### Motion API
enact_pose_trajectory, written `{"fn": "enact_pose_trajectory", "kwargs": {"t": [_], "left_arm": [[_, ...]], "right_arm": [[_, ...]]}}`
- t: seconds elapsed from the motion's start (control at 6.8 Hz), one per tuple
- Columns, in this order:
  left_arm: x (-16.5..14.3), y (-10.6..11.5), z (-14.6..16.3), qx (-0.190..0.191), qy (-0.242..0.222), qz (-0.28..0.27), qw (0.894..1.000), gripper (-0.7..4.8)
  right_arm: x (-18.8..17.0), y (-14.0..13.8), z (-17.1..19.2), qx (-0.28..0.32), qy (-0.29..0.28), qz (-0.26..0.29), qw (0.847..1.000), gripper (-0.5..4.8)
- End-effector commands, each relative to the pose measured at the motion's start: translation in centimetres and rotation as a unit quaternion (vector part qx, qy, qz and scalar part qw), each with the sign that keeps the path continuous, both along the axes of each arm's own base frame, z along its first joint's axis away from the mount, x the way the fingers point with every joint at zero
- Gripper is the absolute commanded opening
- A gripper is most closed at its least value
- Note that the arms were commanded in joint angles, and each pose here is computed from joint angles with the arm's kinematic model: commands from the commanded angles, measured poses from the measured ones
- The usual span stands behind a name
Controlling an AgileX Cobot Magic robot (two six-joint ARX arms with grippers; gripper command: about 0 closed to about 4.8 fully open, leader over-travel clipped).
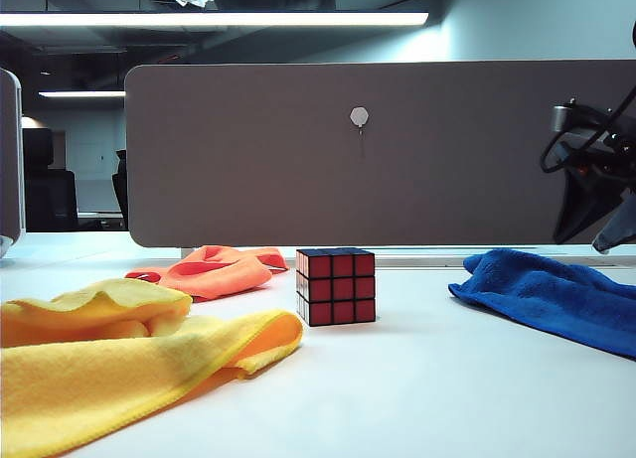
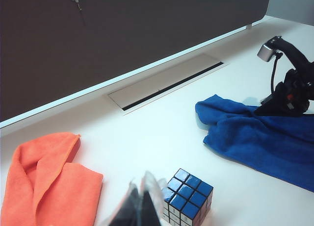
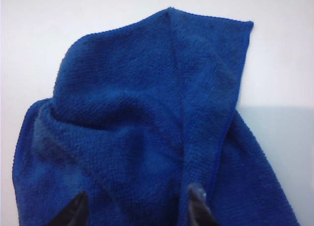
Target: Pick up a rag that is the same color as the top surface of the Rubik's Cube and cover the cube with it.
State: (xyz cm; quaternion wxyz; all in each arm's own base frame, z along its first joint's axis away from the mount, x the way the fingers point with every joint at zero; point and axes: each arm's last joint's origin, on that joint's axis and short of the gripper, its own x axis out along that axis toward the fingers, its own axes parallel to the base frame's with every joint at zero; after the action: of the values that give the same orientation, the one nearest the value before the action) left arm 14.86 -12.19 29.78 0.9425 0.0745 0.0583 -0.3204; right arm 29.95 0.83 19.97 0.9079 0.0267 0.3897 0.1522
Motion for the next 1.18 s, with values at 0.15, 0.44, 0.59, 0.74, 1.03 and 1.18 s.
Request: {"fn": "enact_pose_trajectory", "kwargs": {"t": [0.15,0.44,0.59,0.74,1.03,1.18], "left_arm": [[0.0,0.0,0.3,-0.006,-0.008,0.001,1.000,-0.05],[0.0,0.0,0.3,-0.006,-0.008,0.001,1.000,-0.05],[0.0,0.0,0.3,-0.006,-0.008,0.001,1.000,-0.05],[0.0,0.0,0.3,-0.006,-0.008,0.001,1.000,-0.05],[0.0,0.0,0.3,-0.006,-0.008,0.001,1.000,-0.05],[0.0,0.0,0.3,-0.006,-0.008,0.001,1.000,-0.05]], "right_arm": [[1.0,-0.3,-1.5,-0.042,0.009,-0.038,0.998,2.87],[1.5,-0.3,-3.4,-0.043,0.042,-0.036,0.998,2.12],[1.5,-0.3,-3.7,-0.044,0.045,-0.036,0.997,0.90],[1.6,-0.2,-3.4,-0.031,0.035,-0.027,0.999,-0.01],[1.4,0.1,0.2,0.008,-0.052,0.008,0.999,-0.01],[1.2,0.1,0.9,0.014,-0.068,0.016,0.997,-0.02]]}}
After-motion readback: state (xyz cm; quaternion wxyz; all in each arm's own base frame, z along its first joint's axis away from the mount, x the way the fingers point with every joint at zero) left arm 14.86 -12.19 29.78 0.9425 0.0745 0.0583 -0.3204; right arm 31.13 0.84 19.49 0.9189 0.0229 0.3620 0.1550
